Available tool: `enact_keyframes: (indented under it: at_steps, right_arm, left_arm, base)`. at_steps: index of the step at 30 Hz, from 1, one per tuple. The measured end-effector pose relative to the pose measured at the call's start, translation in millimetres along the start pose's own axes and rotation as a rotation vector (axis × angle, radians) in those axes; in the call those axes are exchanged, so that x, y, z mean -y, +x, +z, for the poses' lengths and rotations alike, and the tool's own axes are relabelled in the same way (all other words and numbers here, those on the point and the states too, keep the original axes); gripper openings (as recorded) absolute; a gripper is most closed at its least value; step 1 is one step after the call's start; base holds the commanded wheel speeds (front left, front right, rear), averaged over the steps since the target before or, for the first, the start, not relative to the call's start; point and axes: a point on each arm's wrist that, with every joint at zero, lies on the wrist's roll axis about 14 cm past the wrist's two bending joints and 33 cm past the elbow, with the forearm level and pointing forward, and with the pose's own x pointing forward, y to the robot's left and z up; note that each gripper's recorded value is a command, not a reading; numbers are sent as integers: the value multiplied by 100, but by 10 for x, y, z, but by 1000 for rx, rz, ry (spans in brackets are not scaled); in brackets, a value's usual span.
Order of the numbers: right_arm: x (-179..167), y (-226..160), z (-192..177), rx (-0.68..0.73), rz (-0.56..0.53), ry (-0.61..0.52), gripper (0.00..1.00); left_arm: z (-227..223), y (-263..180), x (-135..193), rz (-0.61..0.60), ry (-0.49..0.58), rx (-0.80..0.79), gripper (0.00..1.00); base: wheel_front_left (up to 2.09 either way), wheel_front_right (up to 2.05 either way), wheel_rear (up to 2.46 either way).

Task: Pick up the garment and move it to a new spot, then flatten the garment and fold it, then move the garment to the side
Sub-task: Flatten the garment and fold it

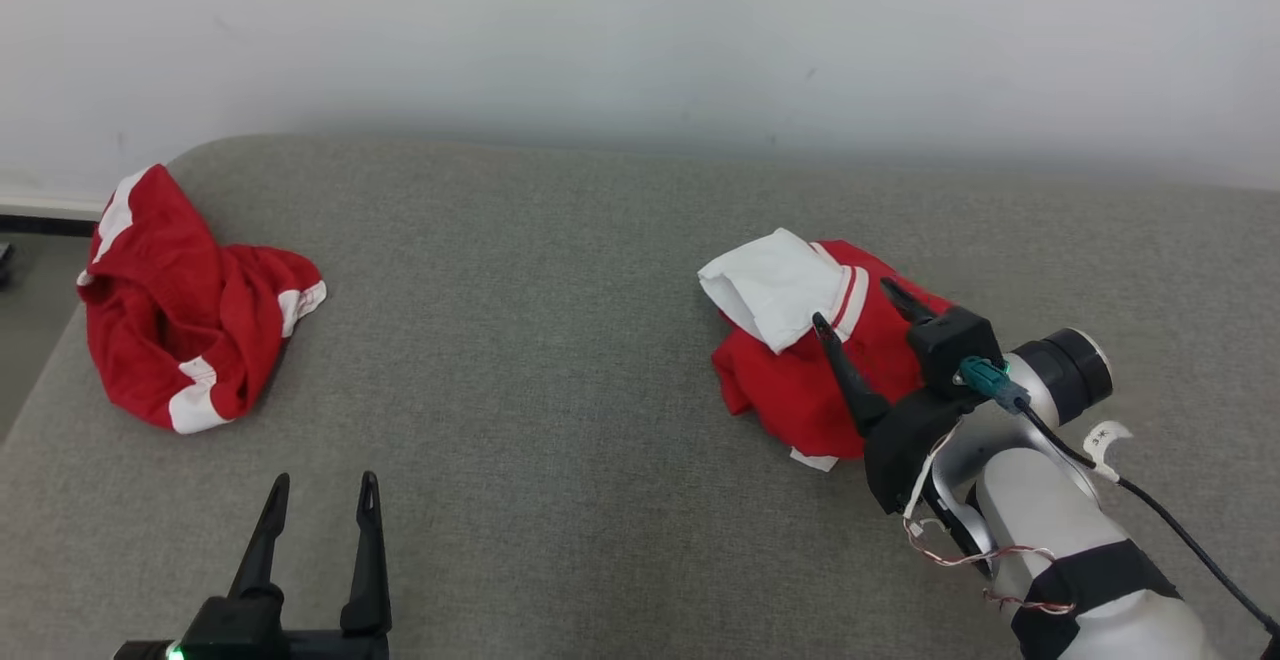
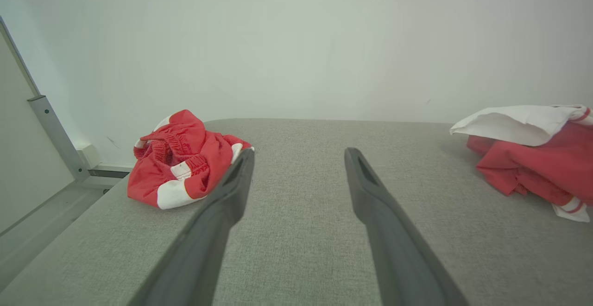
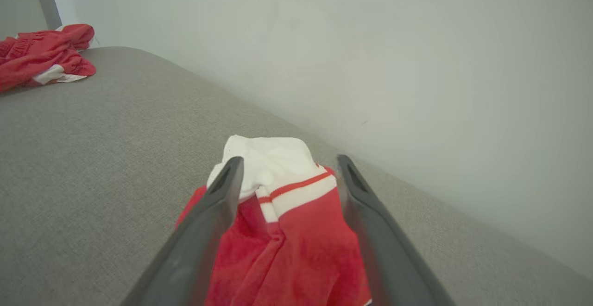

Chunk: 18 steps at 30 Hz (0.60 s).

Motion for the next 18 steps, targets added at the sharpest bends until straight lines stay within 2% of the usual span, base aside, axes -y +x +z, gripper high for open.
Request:
enact_keyframes:
  at_steps: [4,9,10,11,14,18]
  right_arm:
    - [-79,105,-303,-118,51,-23,100]
    - [-72,173,-497,-185,77,-55,99]
    - [-73,180,-512,-188,80,-56,40]
    - [-76,188,-497,-176,80,-44,2]
    - [2,227,-340,-110,57,-20,0]
    - [271,219,-41,24,-22,34,0]
  left_arm:
    - [-41,2,-59,22,0,-14,100]
    - [-97,-14,-94,39,-4,-32,100]
    - [-104,-15,-92,38,-5,-35,100]
    - [-105,-14,-92,39,-5,-35,100]
    - [-95,-3,-83,34,-8,-31,100]
    - [-84,24,-25,17,-13,-26,100]
  base:
    - [0,0,0]
    - [0,0,0]
    - [0,0,0]
    - [0,0,0]
    - [0,0,0]
    - [0,0,0]
